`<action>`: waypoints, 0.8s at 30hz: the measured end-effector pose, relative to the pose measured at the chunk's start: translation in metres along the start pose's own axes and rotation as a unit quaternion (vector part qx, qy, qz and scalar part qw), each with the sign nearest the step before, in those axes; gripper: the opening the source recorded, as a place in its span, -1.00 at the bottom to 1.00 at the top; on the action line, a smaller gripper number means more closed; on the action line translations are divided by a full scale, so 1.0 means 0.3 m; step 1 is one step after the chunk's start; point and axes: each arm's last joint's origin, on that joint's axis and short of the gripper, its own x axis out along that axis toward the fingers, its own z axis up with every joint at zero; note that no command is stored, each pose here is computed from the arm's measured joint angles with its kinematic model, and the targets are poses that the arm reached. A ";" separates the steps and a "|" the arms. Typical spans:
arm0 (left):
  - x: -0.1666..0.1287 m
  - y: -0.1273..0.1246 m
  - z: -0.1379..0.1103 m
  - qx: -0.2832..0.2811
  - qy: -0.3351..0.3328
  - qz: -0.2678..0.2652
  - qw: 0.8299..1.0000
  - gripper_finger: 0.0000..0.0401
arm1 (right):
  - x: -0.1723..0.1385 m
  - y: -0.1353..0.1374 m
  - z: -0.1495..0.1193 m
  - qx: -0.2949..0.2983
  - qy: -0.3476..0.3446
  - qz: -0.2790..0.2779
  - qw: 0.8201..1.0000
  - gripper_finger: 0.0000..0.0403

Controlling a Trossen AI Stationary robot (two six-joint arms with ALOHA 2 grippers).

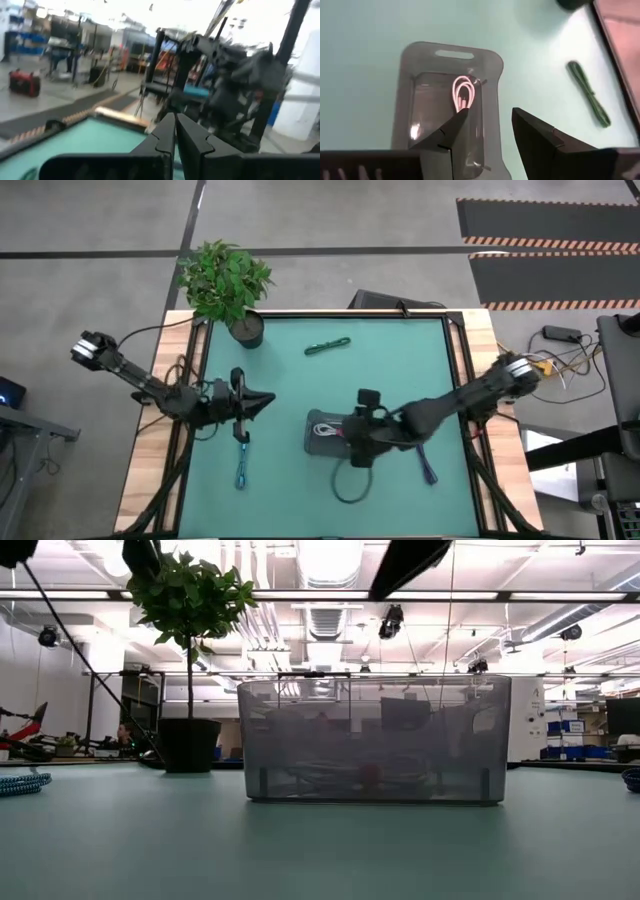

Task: Pick and place USB-C Cables
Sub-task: Put the black blue charger cable into the black bin

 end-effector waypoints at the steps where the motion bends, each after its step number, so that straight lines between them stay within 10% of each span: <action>1: 0.003 -0.014 -0.008 -0.005 0.011 0.009 1.000 -1.00 | -0.012 -0.001 -0.017 -0.001 -0.010 0.000 1.000 -0.33; 10: 0.020 -0.128 -0.104 -0.141 0.192 0.049 0.970 -1.00 | -0.080 -0.070 -0.143 0.013 -0.151 0.031 0.988 -0.42; 14: -0.028 -0.164 -0.155 -0.324 0.432 0.084 0.837 -1.00 | -0.106 -0.103 -0.179 0.017 -0.208 0.037 0.977 -0.46; 19: -0.117 -0.175 -0.211 -0.332 0.600 0.256 0.681 -1.00 | -0.131 -0.129 -0.213 0.009 -0.239 0.038 0.970 -0.49; 24: -0.141 -0.131 -0.271 -0.302 0.606 0.338 0.653 -1.00 | -0.158 -0.148 -0.219 -0.006 -0.254 0.034 0.967 -0.53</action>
